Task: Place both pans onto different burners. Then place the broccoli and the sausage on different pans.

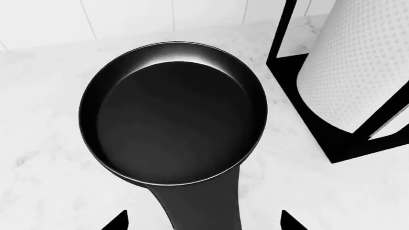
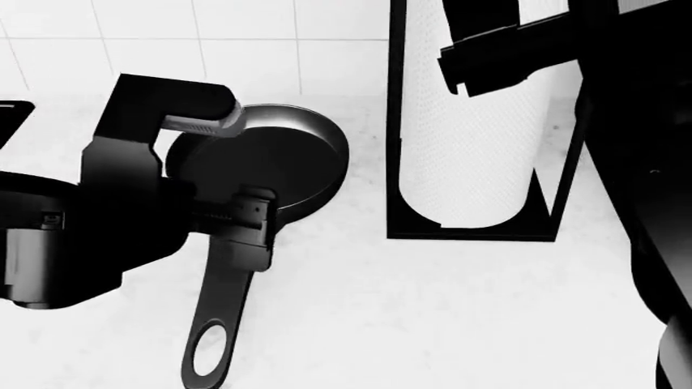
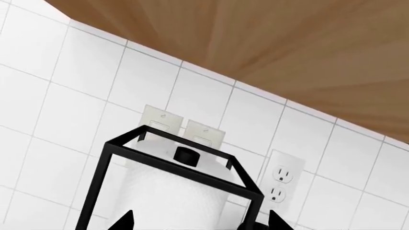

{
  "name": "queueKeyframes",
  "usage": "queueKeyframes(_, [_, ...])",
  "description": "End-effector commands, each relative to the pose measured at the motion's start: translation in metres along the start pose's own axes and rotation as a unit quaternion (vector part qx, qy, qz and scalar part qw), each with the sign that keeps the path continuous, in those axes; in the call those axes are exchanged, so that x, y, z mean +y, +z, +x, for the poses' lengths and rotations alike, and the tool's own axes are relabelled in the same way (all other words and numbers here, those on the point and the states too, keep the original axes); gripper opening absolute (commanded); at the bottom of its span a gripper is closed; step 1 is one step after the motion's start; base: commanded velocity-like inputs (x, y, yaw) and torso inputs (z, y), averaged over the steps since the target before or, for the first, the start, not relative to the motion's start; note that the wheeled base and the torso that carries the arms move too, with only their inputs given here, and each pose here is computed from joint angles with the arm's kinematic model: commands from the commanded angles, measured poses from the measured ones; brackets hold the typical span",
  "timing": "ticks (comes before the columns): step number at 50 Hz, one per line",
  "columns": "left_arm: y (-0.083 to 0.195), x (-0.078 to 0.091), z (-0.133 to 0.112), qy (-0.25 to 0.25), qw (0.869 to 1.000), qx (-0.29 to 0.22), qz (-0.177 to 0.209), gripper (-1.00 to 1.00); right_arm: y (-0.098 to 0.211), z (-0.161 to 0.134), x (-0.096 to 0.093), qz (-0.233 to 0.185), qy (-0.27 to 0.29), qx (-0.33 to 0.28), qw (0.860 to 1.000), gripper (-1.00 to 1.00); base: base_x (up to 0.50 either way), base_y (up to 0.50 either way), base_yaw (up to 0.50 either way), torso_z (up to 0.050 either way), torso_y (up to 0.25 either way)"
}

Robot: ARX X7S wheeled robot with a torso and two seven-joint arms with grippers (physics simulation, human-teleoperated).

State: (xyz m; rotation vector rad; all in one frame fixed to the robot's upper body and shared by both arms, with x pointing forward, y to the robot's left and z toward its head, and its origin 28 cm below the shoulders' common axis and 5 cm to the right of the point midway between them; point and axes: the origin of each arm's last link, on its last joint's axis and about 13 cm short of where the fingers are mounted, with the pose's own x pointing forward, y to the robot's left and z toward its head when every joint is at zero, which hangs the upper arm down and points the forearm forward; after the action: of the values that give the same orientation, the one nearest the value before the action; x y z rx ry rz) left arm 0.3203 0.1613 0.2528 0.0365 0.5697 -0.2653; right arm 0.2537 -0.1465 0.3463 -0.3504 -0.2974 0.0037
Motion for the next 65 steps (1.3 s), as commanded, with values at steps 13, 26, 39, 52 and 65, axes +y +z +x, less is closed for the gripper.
queueKeyframes(13, [-0.018, -0.011, 0.023, -0.014, 1.000, 0.006, 0.004, 1.00, -0.004, -0.002, 0.001, 0.016, 0.007, 0.001, 1.000, 1.00, 0.00, 0.00, 0.00, 0.000, 0.000])
queueKeyframes(26, [-0.029, -0.007, 0.034, -0.001, 1.000, 0.012, 0.012, 1.00, -0.007, -0.002, 0.002, 0.018, 0.009, 0.002, 1.000, 1.00, 0.00, 0.00, 0.00, 0.000, 0.000])
queueKeyframes(39, [-0.033, -0.008, 0.039, -0.004, 1.000, 0.021, 0.007, 1.00, -0.007, -0.002, 0.003, 0.019, 0.011, 0.002, 1.000, 1.00, 0.00, 0.00, 0.00, 0.000, 0.000])
queueKeyframes(52, [-0.040, -0.009, 0.042, -0.006, 1.000, 0.029, 0.003, 1.00, -0.009, -0.004, 0.003, 0.022, 0.009, 0.002, 1.000, 1.00, 0.00, 0.00, 0.00, 0.000, 0.000])
queueKeyframes(65, [-0.049, -0.010, 0.045, -0.001, 1.000, 0.030, 0.008, -1.00, -0.009, -0.004, 0.003, 0.022, 0.011, 0.003, 1.000, 1.00, 0.00, 0.00, 0.00, 0.000, 0.000])
